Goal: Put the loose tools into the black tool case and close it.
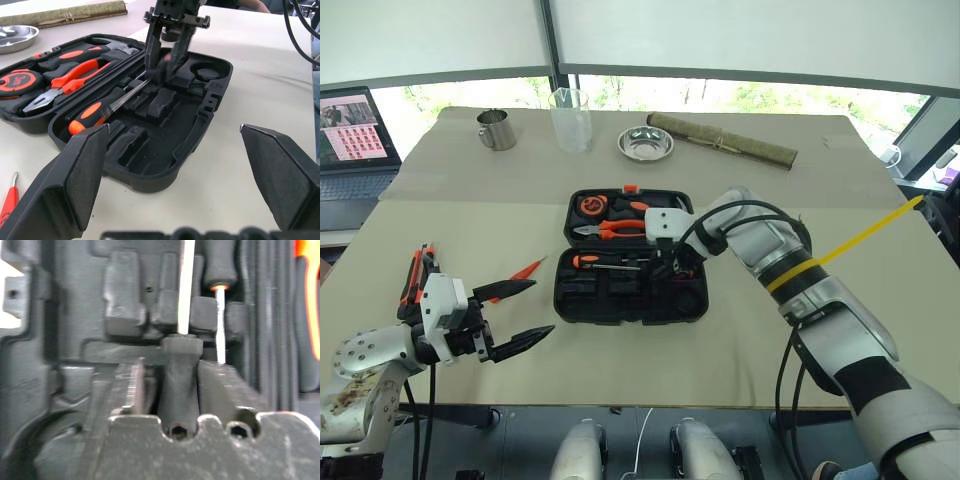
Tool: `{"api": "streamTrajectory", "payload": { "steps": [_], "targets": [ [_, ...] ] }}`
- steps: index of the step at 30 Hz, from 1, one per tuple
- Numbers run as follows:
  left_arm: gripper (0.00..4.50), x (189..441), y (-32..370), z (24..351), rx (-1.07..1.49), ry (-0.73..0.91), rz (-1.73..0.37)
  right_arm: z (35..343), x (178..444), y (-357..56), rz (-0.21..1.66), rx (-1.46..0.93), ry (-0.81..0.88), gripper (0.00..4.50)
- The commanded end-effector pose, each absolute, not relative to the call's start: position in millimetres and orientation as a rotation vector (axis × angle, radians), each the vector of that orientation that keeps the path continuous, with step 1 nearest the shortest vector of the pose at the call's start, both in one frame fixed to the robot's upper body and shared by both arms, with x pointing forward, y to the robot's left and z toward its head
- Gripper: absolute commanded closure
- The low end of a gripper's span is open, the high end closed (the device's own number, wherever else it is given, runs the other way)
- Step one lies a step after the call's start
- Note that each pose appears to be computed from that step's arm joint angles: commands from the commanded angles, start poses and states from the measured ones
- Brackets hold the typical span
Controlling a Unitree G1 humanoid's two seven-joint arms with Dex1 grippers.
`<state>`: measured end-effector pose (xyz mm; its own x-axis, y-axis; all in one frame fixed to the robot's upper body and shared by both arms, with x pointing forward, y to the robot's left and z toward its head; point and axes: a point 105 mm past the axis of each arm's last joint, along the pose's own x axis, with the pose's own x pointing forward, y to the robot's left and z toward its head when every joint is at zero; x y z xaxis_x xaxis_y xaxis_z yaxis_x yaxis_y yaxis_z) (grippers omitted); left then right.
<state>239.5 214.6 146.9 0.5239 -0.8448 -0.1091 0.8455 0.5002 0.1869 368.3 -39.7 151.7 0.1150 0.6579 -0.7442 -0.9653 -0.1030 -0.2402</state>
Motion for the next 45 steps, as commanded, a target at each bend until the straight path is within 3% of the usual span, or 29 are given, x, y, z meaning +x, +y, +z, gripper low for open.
{"api": "streamTrajectory", "payload": {
  "steps": [1,5,6,8,12,14,22,36,41,45],
  "targets": [
    [0.00,238,214,155,0.243,-0.041,-1.016,199,368,-32,1.483,-0.849,0.255,1.62],
    [0.00,238,214,154,0.238,-0.039,-1.016,228,366,-35,1.505,-0.720,0.099,1.62],
    [0.00,239,215,154,0.237,-0.039,-1.016,231,367,-35,1.497,-0.709,0.055,2.13],
    [0.00,240,216,155,0.233,-0.041,-1.012,225,369,-38,1.475,-0.693,0.059,2.69],
    [0.00,247,217,148,0.260,-0.011,-1.002,190,370,-36,1.452,-0.665,0.111,4.05],
    [0.00,251,219,145,0.286,0.009,-0.987,177,371,-32,1.432,-0.652,0.119,4.45],
    [0.00,252,220,145,0.272,0.030,-1.003,141,373,-29,1.415,-0.664,0.188,4.45],
    [0.00,250,225,147,0.279,0.052,-0.940,106,381,-26,1.381,-0.746,0.343,4.45],
    [0.00,235,238,152,0.214,0.050,-0.869,175,370,-15,1.429,-0.495,-0.065,4.45],
    [0.00,214,281,148,0.162,0.062,-0.667,203,345,-61,1.429,-0.407,-0.218,3.40]
  ]
}}
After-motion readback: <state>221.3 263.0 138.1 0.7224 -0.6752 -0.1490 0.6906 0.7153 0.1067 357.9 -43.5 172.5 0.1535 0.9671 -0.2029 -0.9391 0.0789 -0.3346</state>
